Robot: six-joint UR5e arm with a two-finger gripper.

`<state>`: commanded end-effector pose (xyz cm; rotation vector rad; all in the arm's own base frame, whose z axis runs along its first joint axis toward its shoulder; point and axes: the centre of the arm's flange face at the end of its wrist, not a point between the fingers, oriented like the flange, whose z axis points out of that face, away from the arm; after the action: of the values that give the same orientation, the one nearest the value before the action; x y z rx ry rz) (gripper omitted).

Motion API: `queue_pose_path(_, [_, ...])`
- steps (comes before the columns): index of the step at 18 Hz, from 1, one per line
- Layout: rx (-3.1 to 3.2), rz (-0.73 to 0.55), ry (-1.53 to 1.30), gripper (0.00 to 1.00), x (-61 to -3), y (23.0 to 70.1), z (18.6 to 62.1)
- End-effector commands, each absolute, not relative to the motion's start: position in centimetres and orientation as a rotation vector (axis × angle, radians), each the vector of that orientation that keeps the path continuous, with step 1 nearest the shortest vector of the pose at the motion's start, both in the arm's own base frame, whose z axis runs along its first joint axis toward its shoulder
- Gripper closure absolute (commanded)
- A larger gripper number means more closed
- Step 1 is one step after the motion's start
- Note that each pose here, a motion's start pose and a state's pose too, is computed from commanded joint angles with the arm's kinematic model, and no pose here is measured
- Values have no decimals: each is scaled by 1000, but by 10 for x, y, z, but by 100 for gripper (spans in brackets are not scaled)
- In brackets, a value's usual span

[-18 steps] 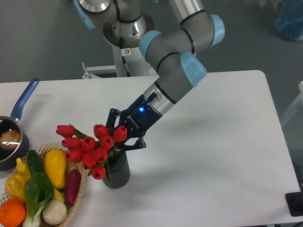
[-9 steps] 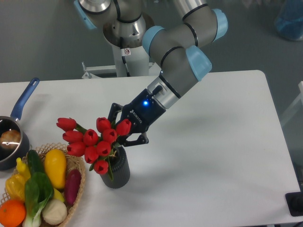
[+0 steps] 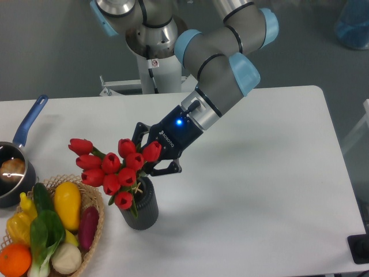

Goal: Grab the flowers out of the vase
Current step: 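Lift the gripped tulips upward out of the black vase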

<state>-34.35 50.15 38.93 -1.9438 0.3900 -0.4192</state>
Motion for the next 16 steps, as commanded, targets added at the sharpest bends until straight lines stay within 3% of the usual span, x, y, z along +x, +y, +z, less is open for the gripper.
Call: queue_pose_path(16, [-1843, -435, 264, 73, -365, 471, 428])
